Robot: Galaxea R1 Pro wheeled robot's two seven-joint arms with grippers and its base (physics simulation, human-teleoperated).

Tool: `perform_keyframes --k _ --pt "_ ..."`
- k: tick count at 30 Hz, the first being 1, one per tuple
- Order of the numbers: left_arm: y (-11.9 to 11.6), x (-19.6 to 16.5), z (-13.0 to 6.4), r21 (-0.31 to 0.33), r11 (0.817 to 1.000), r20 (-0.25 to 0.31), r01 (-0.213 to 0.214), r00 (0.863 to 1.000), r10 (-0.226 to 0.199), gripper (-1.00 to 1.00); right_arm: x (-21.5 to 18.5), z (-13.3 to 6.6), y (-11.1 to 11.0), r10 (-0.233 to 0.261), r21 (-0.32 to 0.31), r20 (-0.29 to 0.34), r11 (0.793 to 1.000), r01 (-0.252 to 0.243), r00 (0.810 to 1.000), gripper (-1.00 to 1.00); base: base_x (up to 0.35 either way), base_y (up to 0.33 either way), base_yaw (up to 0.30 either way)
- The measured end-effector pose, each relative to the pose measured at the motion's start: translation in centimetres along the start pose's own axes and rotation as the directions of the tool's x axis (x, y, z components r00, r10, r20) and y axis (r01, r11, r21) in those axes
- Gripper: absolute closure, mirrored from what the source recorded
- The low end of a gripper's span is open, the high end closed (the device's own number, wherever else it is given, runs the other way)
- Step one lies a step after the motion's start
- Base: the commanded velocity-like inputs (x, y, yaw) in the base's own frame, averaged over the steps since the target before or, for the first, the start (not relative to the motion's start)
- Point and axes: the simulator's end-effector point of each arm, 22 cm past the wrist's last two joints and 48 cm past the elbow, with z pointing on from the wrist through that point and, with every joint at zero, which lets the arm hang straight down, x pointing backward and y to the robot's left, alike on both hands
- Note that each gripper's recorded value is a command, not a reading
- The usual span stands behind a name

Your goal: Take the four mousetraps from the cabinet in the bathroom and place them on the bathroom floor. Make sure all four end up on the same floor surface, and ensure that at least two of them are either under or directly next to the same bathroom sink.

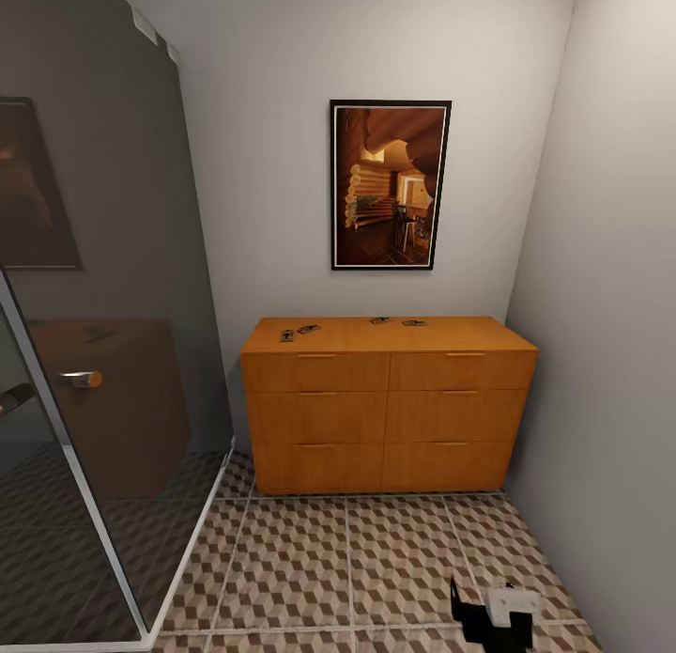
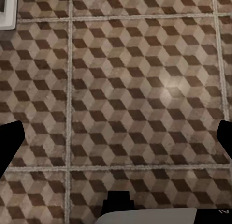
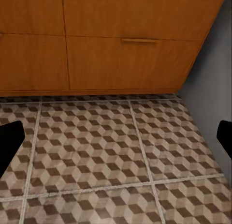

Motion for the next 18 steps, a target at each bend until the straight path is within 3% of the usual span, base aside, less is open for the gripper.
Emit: perform_keyframes --k 12,18 --pt "0.0 0.0 0.0 0.001 1.000 0.000 -0.001 1.000 0.001 -1.00 -10.4 0.4 -2.8 -0.024 0.045 0.050 0.999 0.022 0.998 -1.00 0.000 0.000 0.000" --pt "0.0 -0.1 0.0 0.001 1.000 0.001 -0.001 1.000 0.001 -1.00 -13.3 0.0 -3.5 -0.030 0.057 0.055 0.998 0.027 0.998 -1.00 0.023 0.000 0.000"
